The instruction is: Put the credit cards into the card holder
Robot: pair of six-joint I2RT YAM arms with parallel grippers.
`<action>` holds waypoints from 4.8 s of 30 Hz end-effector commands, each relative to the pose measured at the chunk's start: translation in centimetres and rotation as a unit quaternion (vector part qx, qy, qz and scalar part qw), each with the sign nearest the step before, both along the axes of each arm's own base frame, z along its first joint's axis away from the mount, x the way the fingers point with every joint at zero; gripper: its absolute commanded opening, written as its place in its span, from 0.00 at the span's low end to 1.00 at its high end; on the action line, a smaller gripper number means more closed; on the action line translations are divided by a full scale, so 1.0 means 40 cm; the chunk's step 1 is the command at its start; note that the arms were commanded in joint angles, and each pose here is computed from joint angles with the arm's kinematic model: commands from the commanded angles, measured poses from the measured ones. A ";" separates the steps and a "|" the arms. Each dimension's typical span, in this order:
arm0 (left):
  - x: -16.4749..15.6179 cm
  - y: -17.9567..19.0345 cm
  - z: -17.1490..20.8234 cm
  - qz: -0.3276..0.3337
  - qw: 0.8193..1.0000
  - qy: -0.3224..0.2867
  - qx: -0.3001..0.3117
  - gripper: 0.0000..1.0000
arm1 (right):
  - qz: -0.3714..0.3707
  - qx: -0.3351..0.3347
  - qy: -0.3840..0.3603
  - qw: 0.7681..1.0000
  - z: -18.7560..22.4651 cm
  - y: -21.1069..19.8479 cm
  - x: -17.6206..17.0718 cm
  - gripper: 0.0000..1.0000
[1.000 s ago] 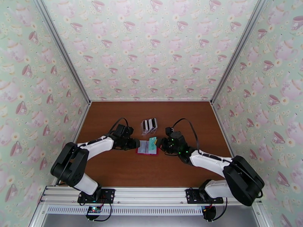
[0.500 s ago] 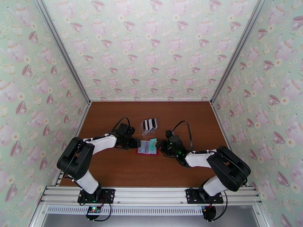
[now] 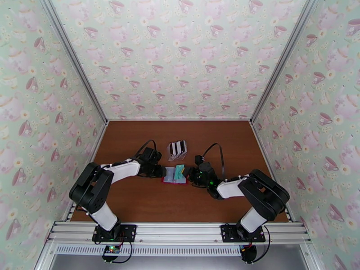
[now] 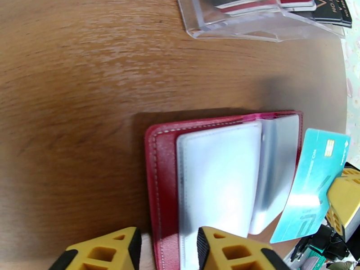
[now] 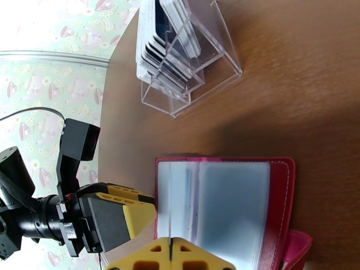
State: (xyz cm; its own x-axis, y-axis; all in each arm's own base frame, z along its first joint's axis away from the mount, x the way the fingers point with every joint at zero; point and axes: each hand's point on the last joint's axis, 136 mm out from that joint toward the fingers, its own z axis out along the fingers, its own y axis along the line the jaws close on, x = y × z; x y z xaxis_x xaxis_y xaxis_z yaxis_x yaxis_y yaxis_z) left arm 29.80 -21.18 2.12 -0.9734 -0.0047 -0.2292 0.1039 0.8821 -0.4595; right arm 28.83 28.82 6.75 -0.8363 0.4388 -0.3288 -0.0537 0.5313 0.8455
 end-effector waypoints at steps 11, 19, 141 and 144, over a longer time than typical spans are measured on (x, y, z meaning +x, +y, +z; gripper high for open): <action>-0.021 0.019 -0.063 -0.003 0.999 0.023 0.043 0.38 | 0.001 0.000 0.001 1.000 -0.032 0.014 0.010 0.00; -0.040 0.032 -0.112 0.000 0.998 0.042 0.053 0.38 | 0.008 0.007 0.006 1.000 -0.040 0.027 0.013 0.00; -0.144 -0.013 -0.166 0.034 0.995 0.090 0.007 0.35 | 0.025 -0.117 0.059 0.991 -0.085 0.019 -0.019 0.42; -0.144 -0.016 -0.164 0.033 0.995 0.090 0.005 0.35 | 0.026 -0.144 0.068 0.987 -0.082 0.012 -0.015 0.43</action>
State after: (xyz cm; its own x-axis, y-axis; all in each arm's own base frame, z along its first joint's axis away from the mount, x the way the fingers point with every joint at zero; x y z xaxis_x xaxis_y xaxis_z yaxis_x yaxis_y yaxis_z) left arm 30.24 -22.72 1.31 -0.9514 -0.1308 -0.2790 0.0383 0.8482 -0.5282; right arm 28.90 30.47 4.60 -0.8824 0.3515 -0.3128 -0.0053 0.6574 0.7535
